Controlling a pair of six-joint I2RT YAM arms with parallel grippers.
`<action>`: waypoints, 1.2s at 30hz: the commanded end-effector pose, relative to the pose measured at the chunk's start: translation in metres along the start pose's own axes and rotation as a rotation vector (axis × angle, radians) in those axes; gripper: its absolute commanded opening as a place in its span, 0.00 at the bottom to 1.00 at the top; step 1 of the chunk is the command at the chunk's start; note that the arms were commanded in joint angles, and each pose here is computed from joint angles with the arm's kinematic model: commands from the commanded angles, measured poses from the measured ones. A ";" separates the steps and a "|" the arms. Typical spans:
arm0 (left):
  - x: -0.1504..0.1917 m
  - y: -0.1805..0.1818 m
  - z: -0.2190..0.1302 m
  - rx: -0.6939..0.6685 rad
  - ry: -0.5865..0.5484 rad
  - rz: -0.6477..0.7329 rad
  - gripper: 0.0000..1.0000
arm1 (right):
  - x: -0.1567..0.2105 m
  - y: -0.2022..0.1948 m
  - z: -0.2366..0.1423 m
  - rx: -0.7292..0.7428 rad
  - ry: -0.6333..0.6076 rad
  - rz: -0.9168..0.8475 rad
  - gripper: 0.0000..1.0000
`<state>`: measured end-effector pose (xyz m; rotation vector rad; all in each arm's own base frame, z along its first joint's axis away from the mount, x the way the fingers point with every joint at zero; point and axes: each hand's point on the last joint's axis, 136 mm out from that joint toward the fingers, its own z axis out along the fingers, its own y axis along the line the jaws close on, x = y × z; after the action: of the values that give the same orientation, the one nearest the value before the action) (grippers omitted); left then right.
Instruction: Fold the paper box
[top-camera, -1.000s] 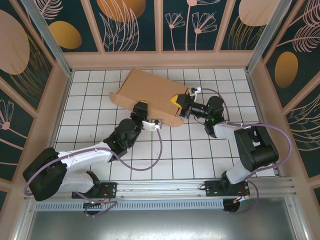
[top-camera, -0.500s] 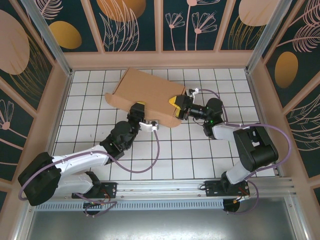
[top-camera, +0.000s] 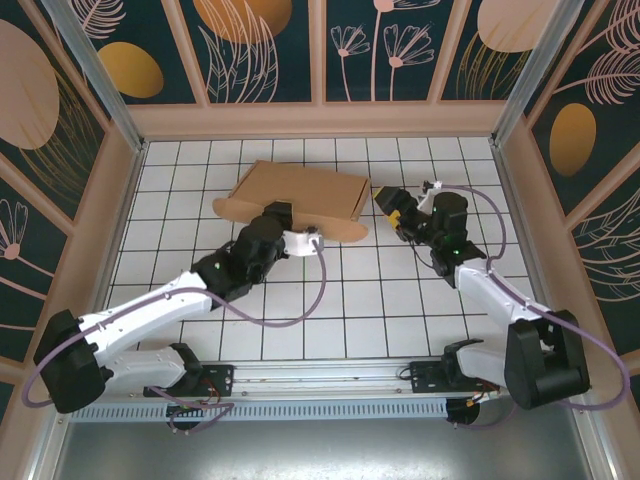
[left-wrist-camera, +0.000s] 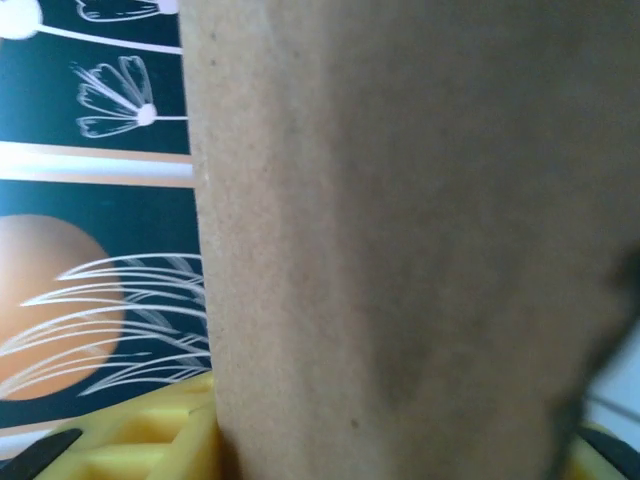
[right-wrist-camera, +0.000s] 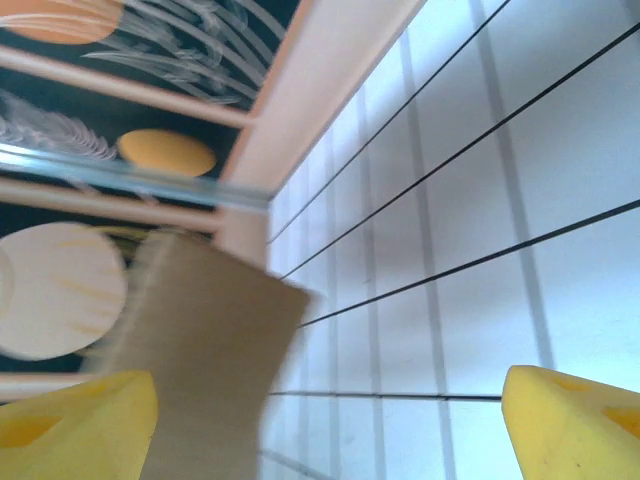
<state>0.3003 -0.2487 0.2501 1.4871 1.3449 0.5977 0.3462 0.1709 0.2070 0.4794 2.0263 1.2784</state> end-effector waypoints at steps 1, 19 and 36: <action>0.000 -0.035 -0.017 0.326 0.081 -0.177 0.42 | -0.021 -0.013 -0.007 0.161 -0.077 -0.148 0.88; -0.032 -0.086 -0.038 0.823 0.237 -0.329 0.42 | -0.025 0.092 -0.016 -0.051 0.099 -0.341 0.60; -0.039 -0.103 -0.026 0.884 0.230 -0.295 0.44 | 0.116 -0.035 0.146 0.084 0.795 -0.438 0.01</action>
<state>0.2254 -0.2861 0.1799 1.8382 2.1245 -0.0409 0.4021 0.2926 0.1022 -0.2222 2.5702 1.2005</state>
